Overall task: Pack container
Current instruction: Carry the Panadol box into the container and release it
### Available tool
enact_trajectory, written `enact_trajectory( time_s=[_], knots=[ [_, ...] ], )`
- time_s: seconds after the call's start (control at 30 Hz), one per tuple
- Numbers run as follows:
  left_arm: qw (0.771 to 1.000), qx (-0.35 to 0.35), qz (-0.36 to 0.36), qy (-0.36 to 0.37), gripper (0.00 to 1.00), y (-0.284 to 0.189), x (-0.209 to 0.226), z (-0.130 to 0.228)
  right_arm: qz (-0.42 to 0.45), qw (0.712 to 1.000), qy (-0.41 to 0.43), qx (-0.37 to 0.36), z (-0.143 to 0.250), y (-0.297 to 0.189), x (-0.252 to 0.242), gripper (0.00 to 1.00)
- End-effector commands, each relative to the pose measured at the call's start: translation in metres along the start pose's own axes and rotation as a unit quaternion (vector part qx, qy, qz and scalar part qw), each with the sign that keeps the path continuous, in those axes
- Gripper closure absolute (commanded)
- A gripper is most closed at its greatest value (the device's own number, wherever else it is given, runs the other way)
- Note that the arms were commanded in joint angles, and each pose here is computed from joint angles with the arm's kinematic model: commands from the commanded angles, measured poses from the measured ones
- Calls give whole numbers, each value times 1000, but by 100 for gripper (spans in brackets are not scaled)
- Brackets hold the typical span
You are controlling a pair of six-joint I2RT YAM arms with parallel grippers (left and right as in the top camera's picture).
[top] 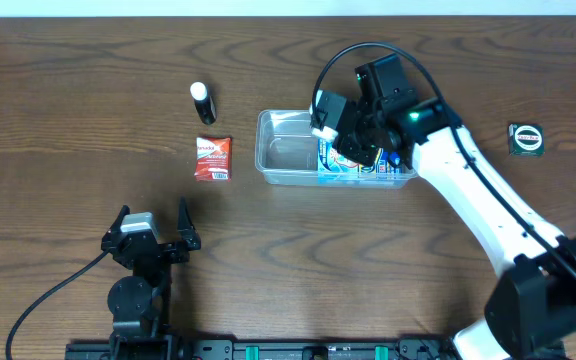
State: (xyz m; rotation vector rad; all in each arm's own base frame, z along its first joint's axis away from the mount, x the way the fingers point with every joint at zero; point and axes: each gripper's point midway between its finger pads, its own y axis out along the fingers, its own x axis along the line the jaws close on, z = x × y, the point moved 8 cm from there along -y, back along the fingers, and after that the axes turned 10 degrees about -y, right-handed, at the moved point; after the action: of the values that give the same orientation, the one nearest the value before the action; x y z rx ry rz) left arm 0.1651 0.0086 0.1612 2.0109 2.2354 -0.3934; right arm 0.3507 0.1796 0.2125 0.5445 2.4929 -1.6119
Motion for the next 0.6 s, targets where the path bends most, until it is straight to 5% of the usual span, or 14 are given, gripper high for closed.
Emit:
enact_trajectory(
  time_s=[0.0, 0.57],
  knots=[
    [1000, 25, -13, 7, 2, 2, 5, 14, -16, 999, -29, 9, 2, 13, 1, 58],
    [1000, 25, -13, 7, 2, 2, 5, 14, -59, 995, -8, 85, 46, 49, -2, 60]
  ],
)
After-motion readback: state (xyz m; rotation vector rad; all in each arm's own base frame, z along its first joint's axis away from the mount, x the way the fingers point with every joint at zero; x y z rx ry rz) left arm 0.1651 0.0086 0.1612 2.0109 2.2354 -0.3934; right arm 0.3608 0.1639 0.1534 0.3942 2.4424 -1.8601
